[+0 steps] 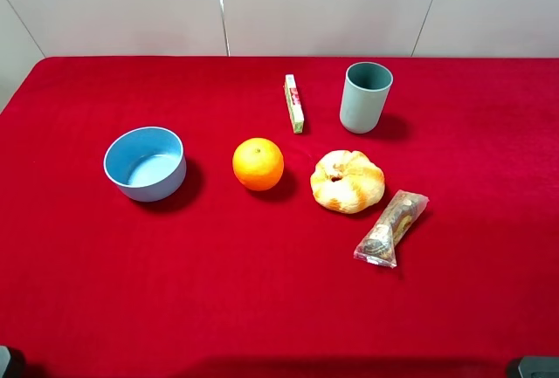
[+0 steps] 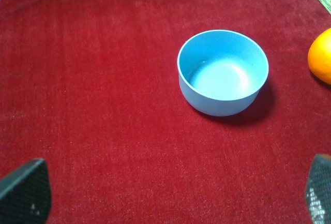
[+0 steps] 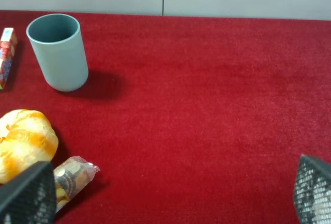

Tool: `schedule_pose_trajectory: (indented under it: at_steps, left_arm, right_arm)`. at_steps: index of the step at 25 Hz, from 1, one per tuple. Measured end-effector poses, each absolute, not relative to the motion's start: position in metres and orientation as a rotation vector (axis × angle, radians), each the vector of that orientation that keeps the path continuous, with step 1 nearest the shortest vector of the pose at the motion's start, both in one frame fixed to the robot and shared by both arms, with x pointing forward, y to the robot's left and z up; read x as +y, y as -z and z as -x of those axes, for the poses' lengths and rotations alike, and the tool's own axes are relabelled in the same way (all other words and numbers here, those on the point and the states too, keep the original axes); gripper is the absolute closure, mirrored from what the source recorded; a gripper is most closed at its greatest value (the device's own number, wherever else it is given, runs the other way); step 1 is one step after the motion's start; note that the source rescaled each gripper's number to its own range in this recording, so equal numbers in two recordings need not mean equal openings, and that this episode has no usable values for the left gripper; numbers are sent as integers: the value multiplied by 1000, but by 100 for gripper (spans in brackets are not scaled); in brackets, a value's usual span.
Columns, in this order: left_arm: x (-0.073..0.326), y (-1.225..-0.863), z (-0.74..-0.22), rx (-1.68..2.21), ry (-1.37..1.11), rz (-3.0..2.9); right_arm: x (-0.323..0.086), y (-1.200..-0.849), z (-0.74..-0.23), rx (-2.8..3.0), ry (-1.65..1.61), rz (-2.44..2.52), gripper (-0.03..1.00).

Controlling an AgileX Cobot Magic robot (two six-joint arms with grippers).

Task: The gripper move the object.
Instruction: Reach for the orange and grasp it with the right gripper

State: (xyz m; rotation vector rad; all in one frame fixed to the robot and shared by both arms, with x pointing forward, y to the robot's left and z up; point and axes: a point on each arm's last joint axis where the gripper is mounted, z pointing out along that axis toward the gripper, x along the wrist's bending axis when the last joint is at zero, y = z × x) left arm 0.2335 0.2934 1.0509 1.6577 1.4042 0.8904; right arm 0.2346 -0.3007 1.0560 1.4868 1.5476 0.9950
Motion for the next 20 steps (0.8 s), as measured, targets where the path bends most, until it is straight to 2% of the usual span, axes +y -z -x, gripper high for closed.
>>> schedule_pose_trajectory:
  at_steps: [4, 8, 20]
  left_arm:
    - [293, -1051, -234, 1404, -891, -1657]
    - [293, -1051, -234, 1404, -891, -1657]
    - [293, -1051, -234, 1404, -891, -1657]
  right_arm:
    - [-300, -1060, -234, 1533, -1026, -1472, -3]
    - [-297, -1079, -243, 1518, -1070, -1458, -3]
    - [-280, -1124, -340, 1891, -933, -1413, -3]
